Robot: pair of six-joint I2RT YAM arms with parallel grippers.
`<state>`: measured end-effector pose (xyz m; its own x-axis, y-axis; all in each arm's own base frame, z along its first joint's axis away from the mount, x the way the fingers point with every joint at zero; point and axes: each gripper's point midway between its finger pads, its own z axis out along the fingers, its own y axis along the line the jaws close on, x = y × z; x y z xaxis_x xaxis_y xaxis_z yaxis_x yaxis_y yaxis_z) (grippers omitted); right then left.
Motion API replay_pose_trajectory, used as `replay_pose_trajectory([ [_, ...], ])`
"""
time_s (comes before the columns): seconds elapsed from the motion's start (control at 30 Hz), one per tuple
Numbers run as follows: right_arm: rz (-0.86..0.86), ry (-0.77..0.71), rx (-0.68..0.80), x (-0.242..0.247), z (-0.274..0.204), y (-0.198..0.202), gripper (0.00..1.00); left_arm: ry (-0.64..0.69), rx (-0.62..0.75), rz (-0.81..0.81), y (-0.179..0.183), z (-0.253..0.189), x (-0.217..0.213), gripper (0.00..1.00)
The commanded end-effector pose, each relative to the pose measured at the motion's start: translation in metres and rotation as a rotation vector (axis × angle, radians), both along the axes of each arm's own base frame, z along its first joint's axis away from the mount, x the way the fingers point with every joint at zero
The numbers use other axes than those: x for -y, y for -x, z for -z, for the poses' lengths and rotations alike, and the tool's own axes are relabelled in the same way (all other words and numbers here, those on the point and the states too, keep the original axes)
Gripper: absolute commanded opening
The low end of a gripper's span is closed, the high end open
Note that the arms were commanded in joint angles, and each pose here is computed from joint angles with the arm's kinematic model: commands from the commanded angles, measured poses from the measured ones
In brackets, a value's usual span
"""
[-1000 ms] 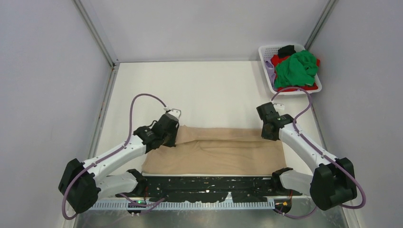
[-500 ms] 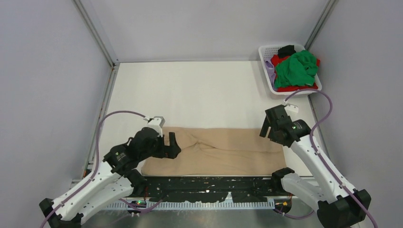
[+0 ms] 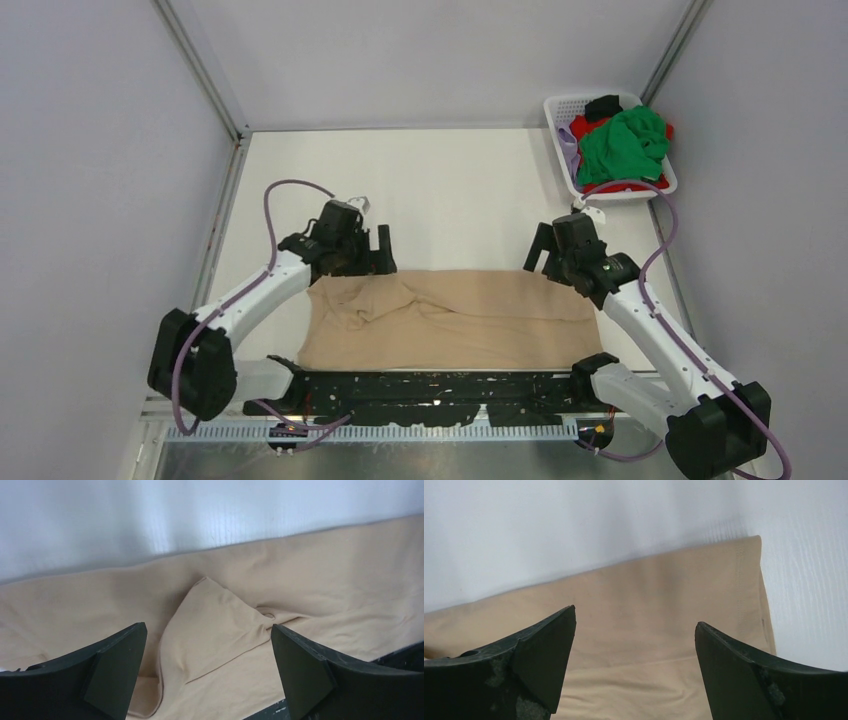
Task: Fold and stack the t-shirts
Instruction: Fold the other side of the tshirt into a rectangle
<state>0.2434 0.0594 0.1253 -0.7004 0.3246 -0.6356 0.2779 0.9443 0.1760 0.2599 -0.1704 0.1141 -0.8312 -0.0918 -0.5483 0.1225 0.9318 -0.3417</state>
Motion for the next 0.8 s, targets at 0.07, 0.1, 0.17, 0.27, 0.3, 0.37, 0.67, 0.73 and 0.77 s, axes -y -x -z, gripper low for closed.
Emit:
replay_pose_trajectory([
  [0.07,-0.016,0.011,0.065,0.001,-0.006,-0.009,0.95,0.225,-0.191,0.3,0.036,0.012,0.053,1.0],
  [0.1,-0.016,0.015,0.06,0.002,-0.004,-0.008,0.95,0.25,-0.215,0.323,0.044,0.015,0.057,1.0],
  [0.17,-0.015,0.025,0.051,0.004,-0.002,-0.006,0.96,0.25,-0.263,0.342,0.06,0.024,0.056,1.0],
  [0.27,-0.017,0.037,0.044,0.006,0.0,-0.005,0.96,0.158,-0.333,0.316,0.079,0.044,0.039,0.99],
  [0.3,-0.019,0.039,0.043,0.006,0.0,-0.005,0.96,0.151,-0.357,0.323,0.088,0.047,0.036,1.0],
  [0.37,-0.022,0.042,0.045,0.007,0.0,-0.005,0.96,0.162,-0.364,0.34,0.098,0.045,0.037,0.99],
  [0.67,-0.024,0.059,0.063,0.009,-0.002,-0.01,0.95,0.119,-0.031,0.217,0.05,-0.009,0.028,1.0],
  [0.73,-0.023,0.063,0.065,0.009,-0.003,-0.011,0.95,0.06,-0.019,0.094,0.03,-0.004,0.009,0.99],
  [0.77,-0.023,0.064,0.064,0.009,-0.002,-0.011,0.95,0.048,-0.024,0.052,0.021,-0.002,0.002,1.0],
])
